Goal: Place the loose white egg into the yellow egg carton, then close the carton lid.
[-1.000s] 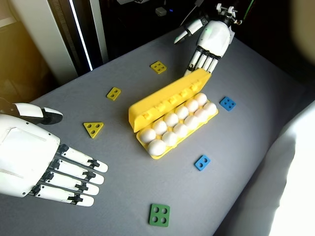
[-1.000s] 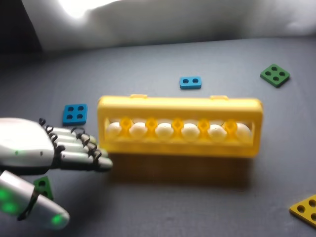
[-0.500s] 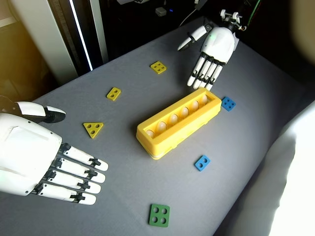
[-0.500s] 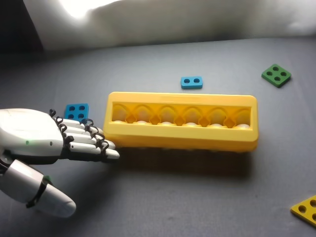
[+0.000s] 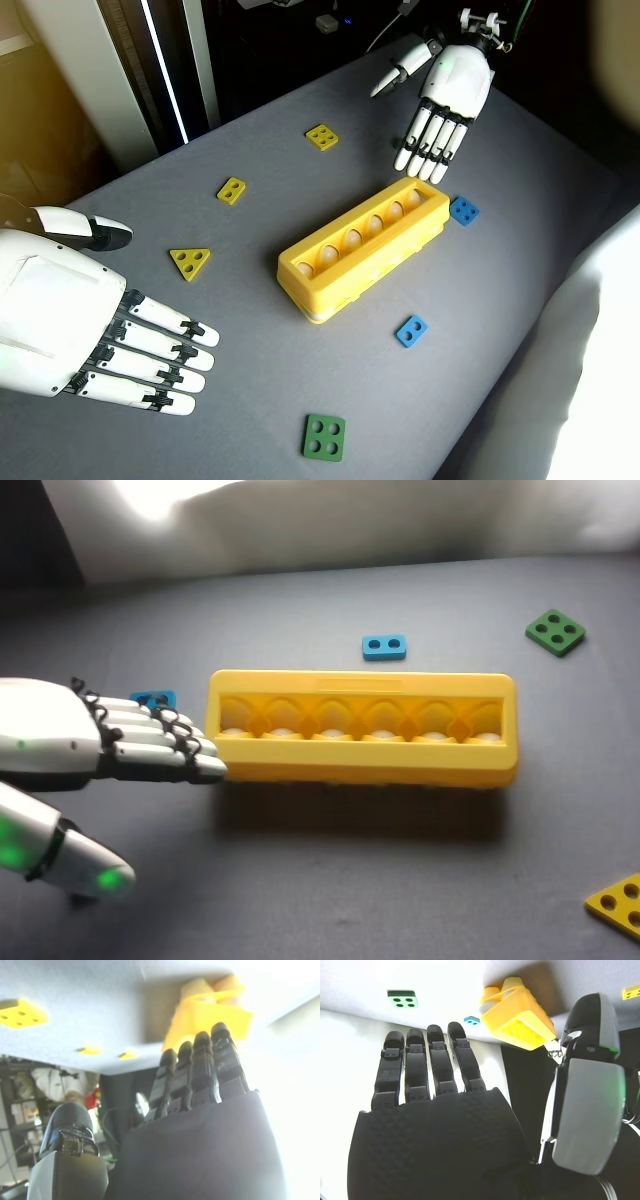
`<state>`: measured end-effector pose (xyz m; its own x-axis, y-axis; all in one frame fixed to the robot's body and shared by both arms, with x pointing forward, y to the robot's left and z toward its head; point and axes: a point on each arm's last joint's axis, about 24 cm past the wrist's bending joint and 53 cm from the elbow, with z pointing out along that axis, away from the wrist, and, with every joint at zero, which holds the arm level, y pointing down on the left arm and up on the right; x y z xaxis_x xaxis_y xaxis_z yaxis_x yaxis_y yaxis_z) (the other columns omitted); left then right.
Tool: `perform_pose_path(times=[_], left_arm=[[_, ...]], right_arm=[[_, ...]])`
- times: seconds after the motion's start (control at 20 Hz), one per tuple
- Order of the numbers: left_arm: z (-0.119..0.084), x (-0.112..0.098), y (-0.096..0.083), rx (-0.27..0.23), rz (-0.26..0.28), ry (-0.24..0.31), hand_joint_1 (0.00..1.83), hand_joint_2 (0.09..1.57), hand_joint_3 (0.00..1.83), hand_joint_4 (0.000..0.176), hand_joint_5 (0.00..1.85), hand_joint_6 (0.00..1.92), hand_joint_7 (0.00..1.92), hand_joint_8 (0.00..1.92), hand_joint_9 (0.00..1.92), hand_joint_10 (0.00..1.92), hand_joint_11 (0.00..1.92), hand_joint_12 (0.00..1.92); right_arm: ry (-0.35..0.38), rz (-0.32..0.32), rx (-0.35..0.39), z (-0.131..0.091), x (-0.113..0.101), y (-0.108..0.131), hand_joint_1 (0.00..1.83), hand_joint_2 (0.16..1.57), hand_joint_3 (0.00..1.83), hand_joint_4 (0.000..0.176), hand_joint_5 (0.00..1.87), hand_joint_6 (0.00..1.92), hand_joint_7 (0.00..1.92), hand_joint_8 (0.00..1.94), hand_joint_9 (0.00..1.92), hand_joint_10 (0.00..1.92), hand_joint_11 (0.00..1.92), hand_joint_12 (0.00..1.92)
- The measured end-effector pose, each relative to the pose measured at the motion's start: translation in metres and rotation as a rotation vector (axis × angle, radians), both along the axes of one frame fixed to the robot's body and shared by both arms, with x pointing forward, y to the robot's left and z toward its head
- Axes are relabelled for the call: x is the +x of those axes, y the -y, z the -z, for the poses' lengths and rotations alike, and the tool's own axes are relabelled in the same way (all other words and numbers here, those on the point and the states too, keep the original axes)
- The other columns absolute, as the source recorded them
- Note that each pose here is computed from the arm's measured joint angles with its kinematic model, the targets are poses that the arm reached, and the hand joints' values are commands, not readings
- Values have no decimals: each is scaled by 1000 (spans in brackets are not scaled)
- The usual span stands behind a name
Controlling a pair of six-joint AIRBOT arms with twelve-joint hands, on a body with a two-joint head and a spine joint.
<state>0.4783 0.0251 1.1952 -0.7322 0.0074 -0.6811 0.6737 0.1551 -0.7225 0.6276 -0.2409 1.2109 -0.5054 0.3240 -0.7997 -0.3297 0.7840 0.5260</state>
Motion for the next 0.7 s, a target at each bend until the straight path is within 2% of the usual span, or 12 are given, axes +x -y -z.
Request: perform_pose_path(times=[0.15,0.4,0.55,0.7], left_arm=[[-6,3,-10,-4,-14,14,0,1152,0,0,49,12,16,5,0,0,0,0],[-17,-1,-24,-13,-7,36,0,1151,0,0,34,3,6,1,0,0,0,0],[-27,-7,-39,-17,10,77,0,1151,0,0,47,6,23,7,0,0,0,0],[-32,-16,-54,2,36,146,0,1147,0,0,43,4,14,2,0,0,0,0]], right_arm=[[-1,0,0,0,0,0,407,839,2,0,83,4,39,5,3,1,17,13],[-2,-2,-2,1,0,0,422,833,0,0,81,4,41,3,1,0,9,13],[-2,-3,-1,1,-1,0,437,835,0,0,82,3,45,3,6,2,13,18],[-2,-13,2,0,-2,-3,383,838,1,0,60,0,29,0,3,0,15,22]])
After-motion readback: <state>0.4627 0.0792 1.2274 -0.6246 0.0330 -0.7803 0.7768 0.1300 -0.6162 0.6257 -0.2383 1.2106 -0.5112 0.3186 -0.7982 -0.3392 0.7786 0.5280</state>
